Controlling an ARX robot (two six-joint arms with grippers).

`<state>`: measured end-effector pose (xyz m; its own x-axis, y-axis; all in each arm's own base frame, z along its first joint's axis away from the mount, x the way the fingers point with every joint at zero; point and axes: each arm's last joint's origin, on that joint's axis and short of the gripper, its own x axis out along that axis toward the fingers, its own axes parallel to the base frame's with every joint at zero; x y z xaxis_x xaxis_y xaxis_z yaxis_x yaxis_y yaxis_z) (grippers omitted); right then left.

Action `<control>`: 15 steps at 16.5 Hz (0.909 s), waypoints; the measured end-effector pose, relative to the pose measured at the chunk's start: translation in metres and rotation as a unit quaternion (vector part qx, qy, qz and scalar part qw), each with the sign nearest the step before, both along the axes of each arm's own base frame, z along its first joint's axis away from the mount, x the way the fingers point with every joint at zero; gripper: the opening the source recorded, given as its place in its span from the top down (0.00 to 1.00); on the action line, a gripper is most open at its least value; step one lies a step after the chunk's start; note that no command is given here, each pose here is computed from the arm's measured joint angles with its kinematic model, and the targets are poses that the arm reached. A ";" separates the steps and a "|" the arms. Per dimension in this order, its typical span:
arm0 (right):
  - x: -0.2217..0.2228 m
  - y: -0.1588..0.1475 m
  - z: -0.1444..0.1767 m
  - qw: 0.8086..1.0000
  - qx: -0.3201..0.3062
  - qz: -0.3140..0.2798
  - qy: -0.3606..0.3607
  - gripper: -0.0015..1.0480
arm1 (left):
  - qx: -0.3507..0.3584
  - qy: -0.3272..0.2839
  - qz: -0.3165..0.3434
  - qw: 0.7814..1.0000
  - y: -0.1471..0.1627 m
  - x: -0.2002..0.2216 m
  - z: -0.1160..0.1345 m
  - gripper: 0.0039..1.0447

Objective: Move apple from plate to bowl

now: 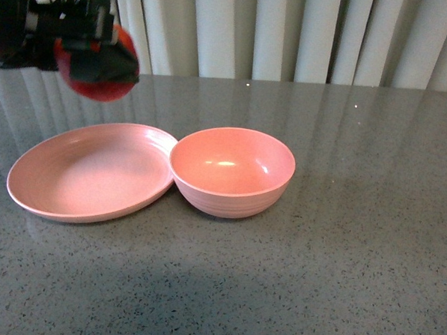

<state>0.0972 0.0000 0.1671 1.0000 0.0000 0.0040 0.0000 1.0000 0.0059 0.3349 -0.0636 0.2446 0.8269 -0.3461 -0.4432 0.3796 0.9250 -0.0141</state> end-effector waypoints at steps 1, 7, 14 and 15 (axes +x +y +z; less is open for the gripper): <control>0.000 0.000 0.000 1.000 0.000 0.000 0.000 0.06 | 0.000 -0.014 -0.023 1.000 -0.018 -0.004 0.013 0.33; 0.000 0.000 0.000 1.000 0.000 0.000 0.000 0.06 | 0.012 0.022 -0.092 0.995 -0.099 0.007 -0.002 0.34; 0.000 0.000 0.000 1.000 0.000 0.000 0.000 0.06 | 0.030 0.075 -0.084 0.993 -0.116 0.021 -0.043 0.34; 0.000 0.000 0.000 1.000 0.000 0.000 0.000 0.06 | 0.030 0.082 -0.084 0.993 -0.118 0.023 -0.047 0.34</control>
